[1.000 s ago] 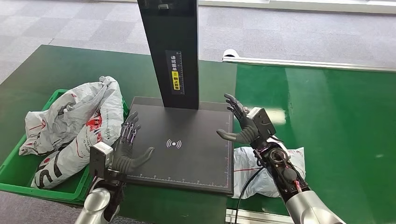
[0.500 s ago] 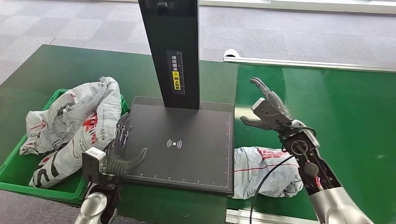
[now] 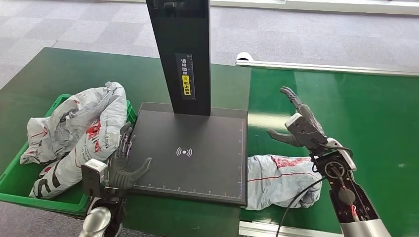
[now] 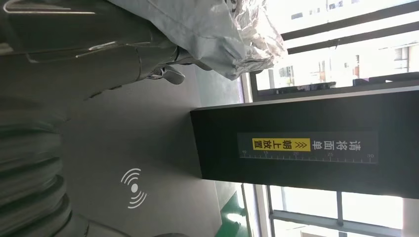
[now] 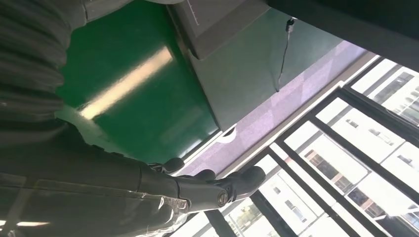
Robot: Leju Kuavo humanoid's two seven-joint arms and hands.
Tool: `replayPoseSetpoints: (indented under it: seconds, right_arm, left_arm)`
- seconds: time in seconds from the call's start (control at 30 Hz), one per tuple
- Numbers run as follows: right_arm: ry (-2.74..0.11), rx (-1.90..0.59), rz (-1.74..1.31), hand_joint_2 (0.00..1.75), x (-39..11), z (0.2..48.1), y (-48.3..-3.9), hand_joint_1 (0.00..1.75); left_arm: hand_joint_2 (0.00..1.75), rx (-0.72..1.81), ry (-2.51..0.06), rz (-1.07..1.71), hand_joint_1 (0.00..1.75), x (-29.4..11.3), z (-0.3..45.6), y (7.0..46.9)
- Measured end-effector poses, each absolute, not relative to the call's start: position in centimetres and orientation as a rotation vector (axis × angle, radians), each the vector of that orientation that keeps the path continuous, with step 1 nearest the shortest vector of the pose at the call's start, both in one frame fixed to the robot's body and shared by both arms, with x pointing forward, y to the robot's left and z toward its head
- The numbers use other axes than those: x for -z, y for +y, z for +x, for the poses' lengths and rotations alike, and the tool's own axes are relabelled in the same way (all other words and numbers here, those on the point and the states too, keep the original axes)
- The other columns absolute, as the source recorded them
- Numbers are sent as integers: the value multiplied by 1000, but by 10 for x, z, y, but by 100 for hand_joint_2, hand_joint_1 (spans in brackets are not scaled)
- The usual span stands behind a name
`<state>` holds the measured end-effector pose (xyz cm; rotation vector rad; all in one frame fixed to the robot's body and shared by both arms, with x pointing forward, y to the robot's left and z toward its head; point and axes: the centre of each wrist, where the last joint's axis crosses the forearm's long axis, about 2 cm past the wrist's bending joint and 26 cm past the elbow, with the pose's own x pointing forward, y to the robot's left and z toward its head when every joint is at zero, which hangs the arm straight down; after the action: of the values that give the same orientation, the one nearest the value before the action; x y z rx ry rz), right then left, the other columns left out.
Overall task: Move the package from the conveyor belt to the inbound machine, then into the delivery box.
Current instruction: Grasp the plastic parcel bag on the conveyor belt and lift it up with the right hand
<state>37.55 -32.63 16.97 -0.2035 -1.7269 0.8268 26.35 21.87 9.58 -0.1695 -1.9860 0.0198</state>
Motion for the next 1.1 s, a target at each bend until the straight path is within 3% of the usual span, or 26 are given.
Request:
replayPoseSetpoints:
  seconds: [0.33, 0.5, 0.77, 0.8, 0.9, 0.93, 1.1]
  right_arm:
    - [-1315, -923, -481, 175, -104, 314, -351, 0]
    - [-1139, -973, -452, 175, -71, 274, -354, 0]
    - [-1052, -1010, -424, 175, -54, 260, -346, 0]
    - [-1042, -1015, -424, 175, -53, 259, -345, 22]
    - [-995, -1051, -426, 175, -48, 258, -343, 153]
    - [-985, -1062, -432, 175, -46, 258, -342, 175]
    - [-989, -1069, -463, 175, -43, 264, -338, 175]
  left_arm:
    - [175, -27, -1990, -178, 0, -103, 264, 215]
    - [175, -10, -1986, -193, 0, -107, 267, 212]
    - [175, -4, -1975, -200, 0, -115, 276, 207]
    - [175, -2, -1972, -200, 0, -115, 276, 207]
    - [175, 2, -1962, -204, 0, -113, 277, 205]
    - [175, 1, -1958, -205, 0, -113, 277, 204]
    - [175, -3, -1948, -205, 0, -111, 277, 202]
